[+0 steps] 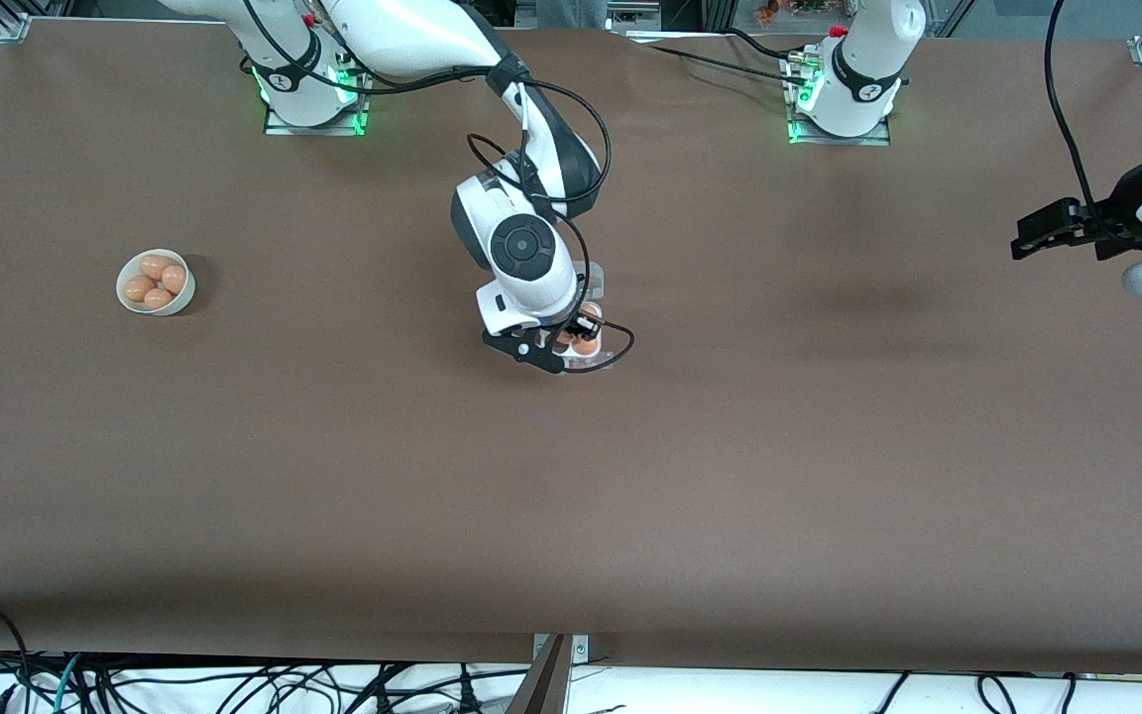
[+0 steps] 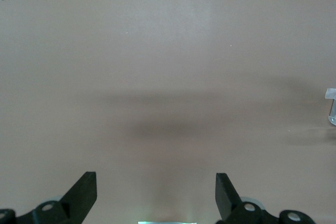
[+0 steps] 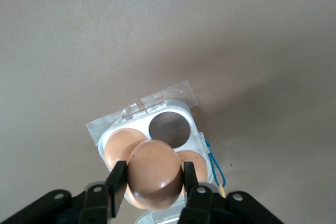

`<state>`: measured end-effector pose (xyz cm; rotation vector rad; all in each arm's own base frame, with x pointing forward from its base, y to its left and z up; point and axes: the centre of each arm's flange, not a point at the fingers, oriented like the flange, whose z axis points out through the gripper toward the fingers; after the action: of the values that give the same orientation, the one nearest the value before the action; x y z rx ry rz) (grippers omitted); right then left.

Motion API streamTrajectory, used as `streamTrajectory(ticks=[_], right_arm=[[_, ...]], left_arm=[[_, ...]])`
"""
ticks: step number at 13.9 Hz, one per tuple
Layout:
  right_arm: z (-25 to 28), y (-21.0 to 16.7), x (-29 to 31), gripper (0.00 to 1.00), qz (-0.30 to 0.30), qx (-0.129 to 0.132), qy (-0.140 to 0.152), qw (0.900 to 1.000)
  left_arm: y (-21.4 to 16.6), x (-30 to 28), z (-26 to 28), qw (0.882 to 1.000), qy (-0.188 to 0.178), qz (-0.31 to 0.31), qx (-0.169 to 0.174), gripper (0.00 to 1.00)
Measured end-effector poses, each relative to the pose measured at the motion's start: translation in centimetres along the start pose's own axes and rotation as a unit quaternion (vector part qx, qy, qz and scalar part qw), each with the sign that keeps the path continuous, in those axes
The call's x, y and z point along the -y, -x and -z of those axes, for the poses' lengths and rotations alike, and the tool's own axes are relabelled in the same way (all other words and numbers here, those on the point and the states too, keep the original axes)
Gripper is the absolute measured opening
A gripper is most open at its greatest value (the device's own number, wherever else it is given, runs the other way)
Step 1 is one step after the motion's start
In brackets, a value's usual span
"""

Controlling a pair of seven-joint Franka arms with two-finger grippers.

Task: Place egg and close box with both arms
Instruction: 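Lower the egg into the empty carton slot and open the right gripper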

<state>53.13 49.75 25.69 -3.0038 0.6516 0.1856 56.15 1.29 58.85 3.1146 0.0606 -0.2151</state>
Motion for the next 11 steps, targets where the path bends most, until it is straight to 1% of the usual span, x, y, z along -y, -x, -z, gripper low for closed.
streamTrajectory(ticks=[1, 5, 7, 8, 10, 11], right_arm=[[-0.17, -0.07, -0.05, 0.48, -0.001, 0.0, 0.001, 1.0], [-0.93, -0.25, -0.2, 0.48, -0.002, 0.001, 0.006, 1.0], [-1.1, -0.33, -0.25, 0.52, -0.003, 0.001, 0.008, 1.0], [-1.07, -0.38, -0.26, 0.59, -0.003, 0.001, 0.007, 1.0], [-0.91, -0.58, -0.27, 0.78, -0.004, 0.0, 0.006, 1.0], [-0.76, -0.76, -0.28, 0.89, -0.005, -0.001, 0.005, 1.0]], left_arm=[[0.0, 0.0, 0.0, 1.0, 0.0, 0.0, 0.0, 0.98], [0.0, 0.0, 0.0, 1.0, 0.0, 0.0, 0.0, 0.98], [0.0, 0.0, 0.0, 1.0, 0.0, 0.0, 0.0, 0.98], [0.0, 0.0, 0.0, 1.0, 0.0, 0.0, 0.0, 0.97], [-0.01, -0.03, -0.01, 1.0, 0.0, 0.0, 0.0, 0.96], [-0.01, -0.09, -0.02, 1.0, 0.0, -0.001, 0.0, 0.94]])
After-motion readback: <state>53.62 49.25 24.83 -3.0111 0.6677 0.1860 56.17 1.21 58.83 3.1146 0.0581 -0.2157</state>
